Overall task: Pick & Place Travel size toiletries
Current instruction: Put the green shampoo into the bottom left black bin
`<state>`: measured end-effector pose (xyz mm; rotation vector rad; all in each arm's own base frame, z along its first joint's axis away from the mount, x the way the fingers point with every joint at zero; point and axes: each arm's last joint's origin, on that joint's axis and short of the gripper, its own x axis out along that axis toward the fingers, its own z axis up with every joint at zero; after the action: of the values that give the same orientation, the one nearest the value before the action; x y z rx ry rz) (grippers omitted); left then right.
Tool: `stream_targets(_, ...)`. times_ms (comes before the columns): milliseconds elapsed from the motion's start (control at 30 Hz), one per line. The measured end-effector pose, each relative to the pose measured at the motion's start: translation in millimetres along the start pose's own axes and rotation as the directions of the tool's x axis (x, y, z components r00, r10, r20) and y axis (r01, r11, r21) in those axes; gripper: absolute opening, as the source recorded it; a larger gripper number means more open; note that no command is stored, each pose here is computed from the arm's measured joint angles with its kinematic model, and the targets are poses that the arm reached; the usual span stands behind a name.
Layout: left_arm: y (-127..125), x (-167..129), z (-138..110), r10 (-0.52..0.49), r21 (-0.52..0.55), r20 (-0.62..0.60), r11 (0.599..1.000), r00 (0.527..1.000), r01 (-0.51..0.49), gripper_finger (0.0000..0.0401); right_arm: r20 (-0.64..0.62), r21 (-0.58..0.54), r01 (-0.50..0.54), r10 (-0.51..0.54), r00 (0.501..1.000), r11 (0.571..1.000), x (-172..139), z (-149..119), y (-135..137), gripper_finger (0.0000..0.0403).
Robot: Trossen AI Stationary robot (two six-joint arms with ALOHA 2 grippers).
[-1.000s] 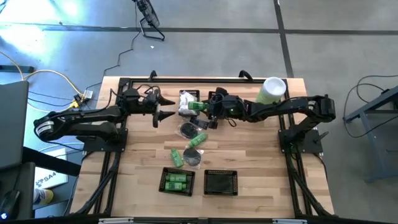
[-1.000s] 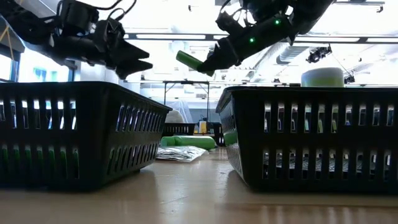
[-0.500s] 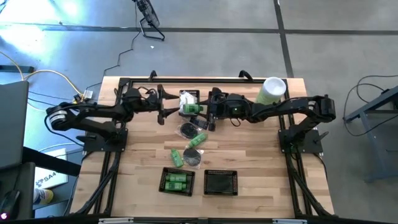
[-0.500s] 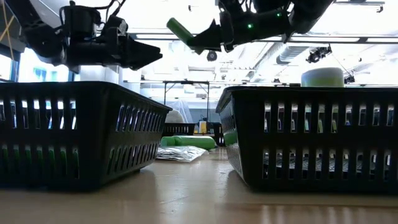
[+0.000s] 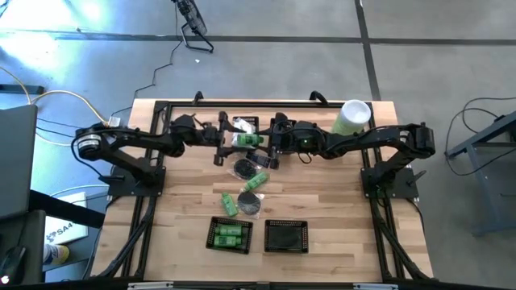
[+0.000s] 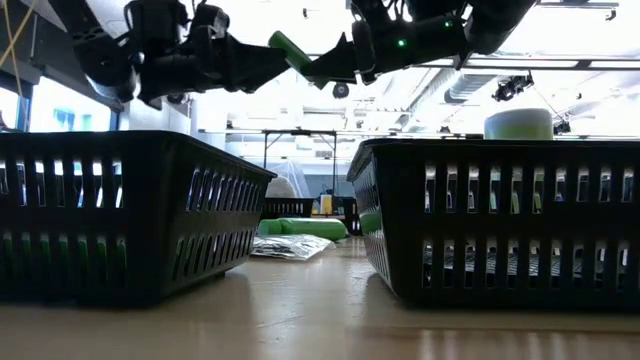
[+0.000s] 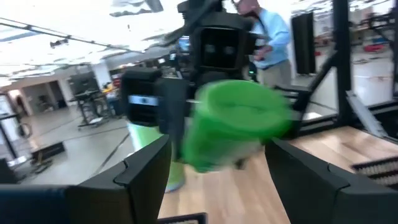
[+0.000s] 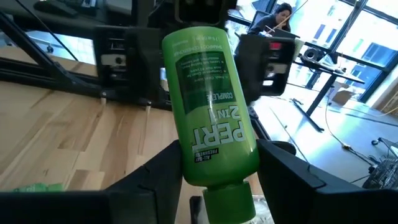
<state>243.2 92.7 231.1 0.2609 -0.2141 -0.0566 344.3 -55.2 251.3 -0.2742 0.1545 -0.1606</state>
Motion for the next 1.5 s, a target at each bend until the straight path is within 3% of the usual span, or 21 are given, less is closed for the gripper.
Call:
stream_targets(1100,-11.6,12.1,3.4,-0.031,0.02,-0.011,0.999,0.999,0.031,0.0252,-0.037,0.002,-0.012,0.012,0.999,1.0,0.0,-3.7,1.1,0.0178)
stream_targets(1500,-11.2,12.0,3.4,-0.021,0.025,-0.014,0.999,1.0,0.022,0.0185,-0.041,0.009,-0.008,0.009,0.999,1.0,-0.1,-3.9,1.1,0.0178)
